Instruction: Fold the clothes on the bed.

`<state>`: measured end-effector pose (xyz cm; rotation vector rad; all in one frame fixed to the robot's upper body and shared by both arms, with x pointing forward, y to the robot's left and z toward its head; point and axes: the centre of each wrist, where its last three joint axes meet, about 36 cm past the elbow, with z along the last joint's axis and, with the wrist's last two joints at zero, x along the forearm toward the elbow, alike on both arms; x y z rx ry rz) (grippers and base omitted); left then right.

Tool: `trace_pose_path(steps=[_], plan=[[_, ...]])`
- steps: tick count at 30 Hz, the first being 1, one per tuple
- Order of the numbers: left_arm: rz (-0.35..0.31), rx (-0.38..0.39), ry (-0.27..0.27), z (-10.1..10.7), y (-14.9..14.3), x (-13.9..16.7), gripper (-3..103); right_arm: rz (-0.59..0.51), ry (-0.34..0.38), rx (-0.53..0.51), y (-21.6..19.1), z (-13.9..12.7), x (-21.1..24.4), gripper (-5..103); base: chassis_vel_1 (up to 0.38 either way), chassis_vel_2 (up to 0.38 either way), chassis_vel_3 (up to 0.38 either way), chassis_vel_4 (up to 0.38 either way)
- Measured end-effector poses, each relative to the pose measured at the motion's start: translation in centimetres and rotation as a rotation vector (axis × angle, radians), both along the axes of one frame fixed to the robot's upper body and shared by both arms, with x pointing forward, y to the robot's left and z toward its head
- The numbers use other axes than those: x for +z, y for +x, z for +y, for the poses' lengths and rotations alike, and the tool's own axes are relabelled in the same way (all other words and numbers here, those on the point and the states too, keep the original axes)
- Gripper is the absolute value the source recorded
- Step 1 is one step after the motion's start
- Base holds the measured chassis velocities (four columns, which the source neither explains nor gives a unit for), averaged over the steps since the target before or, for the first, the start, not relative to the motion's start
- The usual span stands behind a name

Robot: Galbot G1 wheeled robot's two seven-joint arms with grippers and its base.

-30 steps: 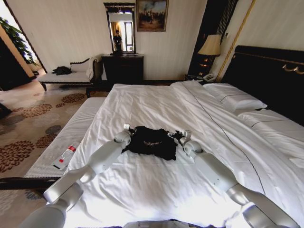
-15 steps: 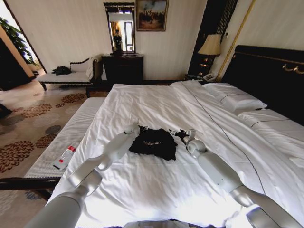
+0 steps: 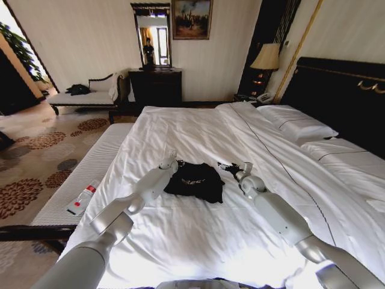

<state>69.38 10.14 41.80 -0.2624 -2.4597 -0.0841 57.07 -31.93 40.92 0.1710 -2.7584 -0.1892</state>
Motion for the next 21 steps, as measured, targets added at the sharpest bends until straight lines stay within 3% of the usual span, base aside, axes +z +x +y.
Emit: trace_pose_path(steps=[4,5,8,11,21], plan=[[0.013,-0.004,0.002,0.2,0.1,-0.3,36,0.005,0.007,-0.004,0.1,0.0,0.1,100,0.000,0.000,0.000,0.000],[0.013,-0.006,0.004,0.3,0.1,-0.5,26,0.010,0.016,-0.011,0.1,0.0,0.1,100,0.000,0.000,0.000,0.000],[0.010,-0.006,0.012,0.3,-0.1,-0.8,20,0.015,0.022,-0.020,0.1,-0.2,0.1,100,0.000,0.000,0.000,0.000],[-0.018,-0.004,0.022,0.5,-0.3,-1.3,4,0.028,0.030,-0.027,0.0,-0.4,-0.2,100,0.000,0.000,0.000,0.000],[-0.111,0.001,0.017,-0.3,-0.3,-0.1,0,0.040,0.049,-0.058,-0.3,-2.1,-1.1,100,0.000,0.000,0.000,0.000]])
